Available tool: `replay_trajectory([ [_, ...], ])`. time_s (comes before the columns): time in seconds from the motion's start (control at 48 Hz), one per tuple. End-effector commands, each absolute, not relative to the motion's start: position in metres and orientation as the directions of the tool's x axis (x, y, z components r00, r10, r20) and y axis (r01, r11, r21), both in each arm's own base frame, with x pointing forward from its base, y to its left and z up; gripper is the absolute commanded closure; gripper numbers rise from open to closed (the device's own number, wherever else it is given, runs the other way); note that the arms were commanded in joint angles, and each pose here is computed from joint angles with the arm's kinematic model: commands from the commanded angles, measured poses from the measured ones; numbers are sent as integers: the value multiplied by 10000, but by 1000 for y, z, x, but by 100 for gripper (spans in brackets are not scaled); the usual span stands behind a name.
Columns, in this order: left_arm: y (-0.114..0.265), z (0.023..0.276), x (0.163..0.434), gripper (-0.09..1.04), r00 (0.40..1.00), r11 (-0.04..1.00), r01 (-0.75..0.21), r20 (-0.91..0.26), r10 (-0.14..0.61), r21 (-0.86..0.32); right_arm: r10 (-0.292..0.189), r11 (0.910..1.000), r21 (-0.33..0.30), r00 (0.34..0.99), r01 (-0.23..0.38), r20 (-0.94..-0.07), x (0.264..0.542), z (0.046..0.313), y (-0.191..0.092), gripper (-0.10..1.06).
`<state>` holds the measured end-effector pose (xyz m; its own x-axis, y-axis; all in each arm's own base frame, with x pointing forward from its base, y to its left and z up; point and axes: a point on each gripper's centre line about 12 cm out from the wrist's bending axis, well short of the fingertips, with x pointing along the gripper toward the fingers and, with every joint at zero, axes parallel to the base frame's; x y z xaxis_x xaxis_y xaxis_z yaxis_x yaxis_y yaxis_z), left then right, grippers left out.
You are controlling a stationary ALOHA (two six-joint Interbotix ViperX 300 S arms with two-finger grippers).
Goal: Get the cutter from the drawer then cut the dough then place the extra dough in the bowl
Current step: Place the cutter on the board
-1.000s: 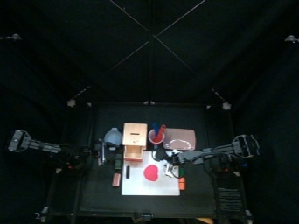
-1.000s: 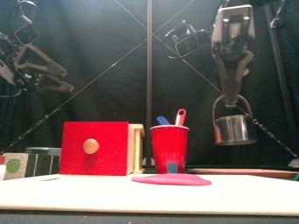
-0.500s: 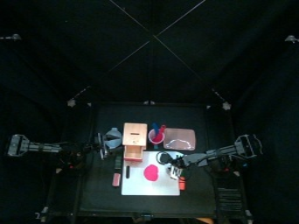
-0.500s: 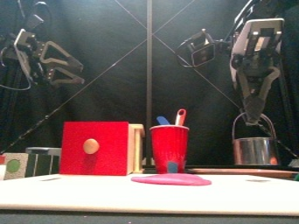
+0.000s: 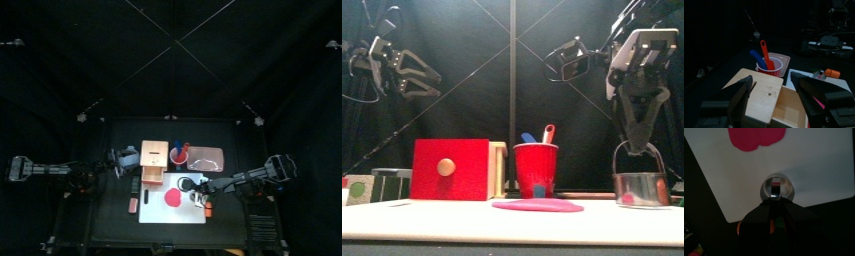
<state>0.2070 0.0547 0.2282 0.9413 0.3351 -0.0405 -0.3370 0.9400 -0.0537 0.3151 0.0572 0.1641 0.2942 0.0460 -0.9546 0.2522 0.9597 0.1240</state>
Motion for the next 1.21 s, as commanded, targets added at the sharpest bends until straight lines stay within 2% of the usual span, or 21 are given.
replay_trajectory([
  [0.021,58,239,211,0,9384,9367,-3453,-74,3455,-573,499,9578,1401,3348,2509,-9410,323,176,57,43],
  [0.125,58,240,211,0,9379,9362,-3467,-59,3469,-575,545,9569,1471,3428,2504,-9378,324,178,57,37],
  [0.292,58,240,211,0,9379,9362,-3467,-59,3469,-575,572,9561,1506,3437,2515,-9373,324,178,58,19],
  [0.458,58,241,211,0,9368,9352,-3491,0,3497,-594,479,9595,1423,3572,2432,-9328,327,181,57,14],
  [0.604,62,245,212,0,9297,9276,-3663,128,3682,-734,377,9655,1430,4267,2175,-9036,336,194,56,15],
  [0.75,67,250,212,0,9179,9139,-3925,192,3964,-1039,273,9764,1387,5429,1653,-8393,351,211,54,15],
  [0.896,71,254,214,-1,9115,9064,-4060,198,4108,-1168,205,9859,1227,6472,1134,-7621,365,223,51,18],
  [1.0,74,257,218,-2,9113,9047,-4092,-35,4117,-1187,450,9856,1475,7122,828,-7005,373,225,53,25],
  [1.104,78,258,223,-2,9114,9034,-4114,-700,4056,-1212,757,9810,1857,7695,566,-6342,385,220,54,39],
  [1.208,89,261,226,0,8985,8932,-4330,-1373,4169,-1211,930,9787,2018,7959,373,-5983,395,215,57,52],
])
